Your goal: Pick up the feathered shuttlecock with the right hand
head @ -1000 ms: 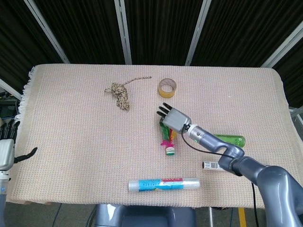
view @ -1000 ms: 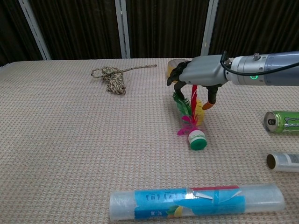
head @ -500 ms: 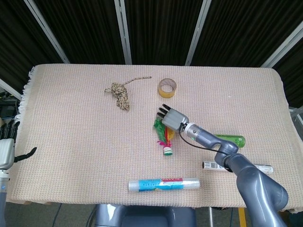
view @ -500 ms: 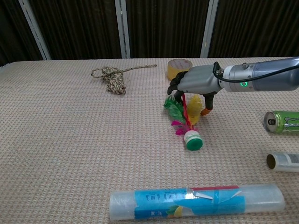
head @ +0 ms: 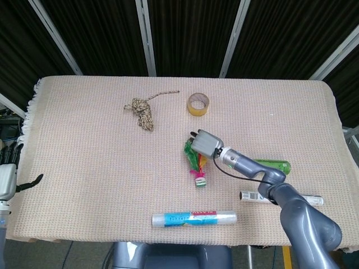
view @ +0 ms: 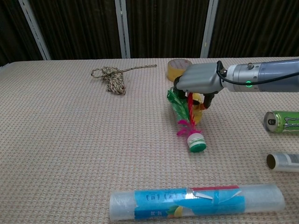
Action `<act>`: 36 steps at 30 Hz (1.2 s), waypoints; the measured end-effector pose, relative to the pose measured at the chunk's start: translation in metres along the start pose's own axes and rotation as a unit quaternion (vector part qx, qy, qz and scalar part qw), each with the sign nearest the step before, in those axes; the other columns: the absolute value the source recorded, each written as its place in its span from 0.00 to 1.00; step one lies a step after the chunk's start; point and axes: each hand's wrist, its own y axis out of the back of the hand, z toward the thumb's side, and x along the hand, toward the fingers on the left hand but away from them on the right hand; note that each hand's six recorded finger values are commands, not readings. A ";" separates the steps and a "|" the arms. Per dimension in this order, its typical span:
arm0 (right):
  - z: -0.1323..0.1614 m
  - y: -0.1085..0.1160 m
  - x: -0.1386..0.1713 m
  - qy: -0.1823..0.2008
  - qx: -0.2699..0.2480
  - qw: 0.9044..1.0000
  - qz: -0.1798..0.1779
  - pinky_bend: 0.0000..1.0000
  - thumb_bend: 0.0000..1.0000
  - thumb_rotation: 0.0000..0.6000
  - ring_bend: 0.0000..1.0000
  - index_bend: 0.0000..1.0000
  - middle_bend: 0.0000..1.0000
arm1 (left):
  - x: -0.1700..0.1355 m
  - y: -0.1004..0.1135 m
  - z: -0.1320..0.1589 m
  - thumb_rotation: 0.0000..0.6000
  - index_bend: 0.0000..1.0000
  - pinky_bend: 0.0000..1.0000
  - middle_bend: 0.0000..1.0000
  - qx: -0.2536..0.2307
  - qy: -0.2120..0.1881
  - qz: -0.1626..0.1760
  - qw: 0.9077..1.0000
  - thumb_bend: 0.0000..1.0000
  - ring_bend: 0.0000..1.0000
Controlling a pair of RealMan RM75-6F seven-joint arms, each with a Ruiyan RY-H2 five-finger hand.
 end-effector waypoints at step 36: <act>0.015 0.071 0.251 -0.213 0.026 0.968 -0.129 0.43 0.22 1.00 0.09 0.32 0.17 | -0.014 0.015 0.025 0.60 0.00 0.00 0.00 -0.053 -0.077 -0.005 0.996 0.19 0.00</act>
